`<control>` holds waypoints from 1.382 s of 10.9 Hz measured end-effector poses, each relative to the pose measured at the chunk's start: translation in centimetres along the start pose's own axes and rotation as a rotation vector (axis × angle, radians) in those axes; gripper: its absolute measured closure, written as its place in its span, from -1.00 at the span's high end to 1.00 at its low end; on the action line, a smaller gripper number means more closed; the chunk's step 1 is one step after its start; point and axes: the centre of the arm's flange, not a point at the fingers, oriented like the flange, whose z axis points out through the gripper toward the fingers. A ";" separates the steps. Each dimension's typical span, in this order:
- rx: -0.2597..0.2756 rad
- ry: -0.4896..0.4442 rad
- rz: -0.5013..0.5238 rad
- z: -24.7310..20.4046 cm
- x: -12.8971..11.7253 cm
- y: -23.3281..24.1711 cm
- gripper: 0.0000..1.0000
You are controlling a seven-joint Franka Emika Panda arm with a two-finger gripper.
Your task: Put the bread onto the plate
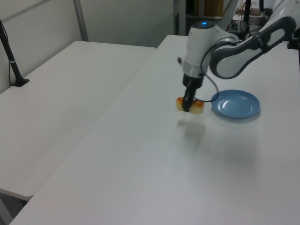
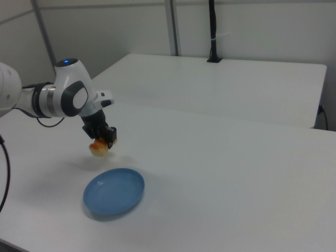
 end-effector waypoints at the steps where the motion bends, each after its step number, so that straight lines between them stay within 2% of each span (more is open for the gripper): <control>1: -0.003 -0.016 -0.018 -0.7 -2.0 2.2 -0.44; 5: -0.001 -0.084 -0.096 -2.4 -8.3 9.6 -0.43; 7: -0.030 -0.144 -0.139 -0.3 -10.8 10.2 -0.42; 9: -0.039 -0.174 -0.146 0.8 -11.9 10.5 -0.36; 10: -0.040 -0.175 -0.136 0.8 -11.9 11.1 -0.20; 14: -0.042 -0.177 -0.123 0.8 -12.1 14.2 0.97; 15: -0.043 -0.171 -0.120 0.5 -11.9 14.8 1.00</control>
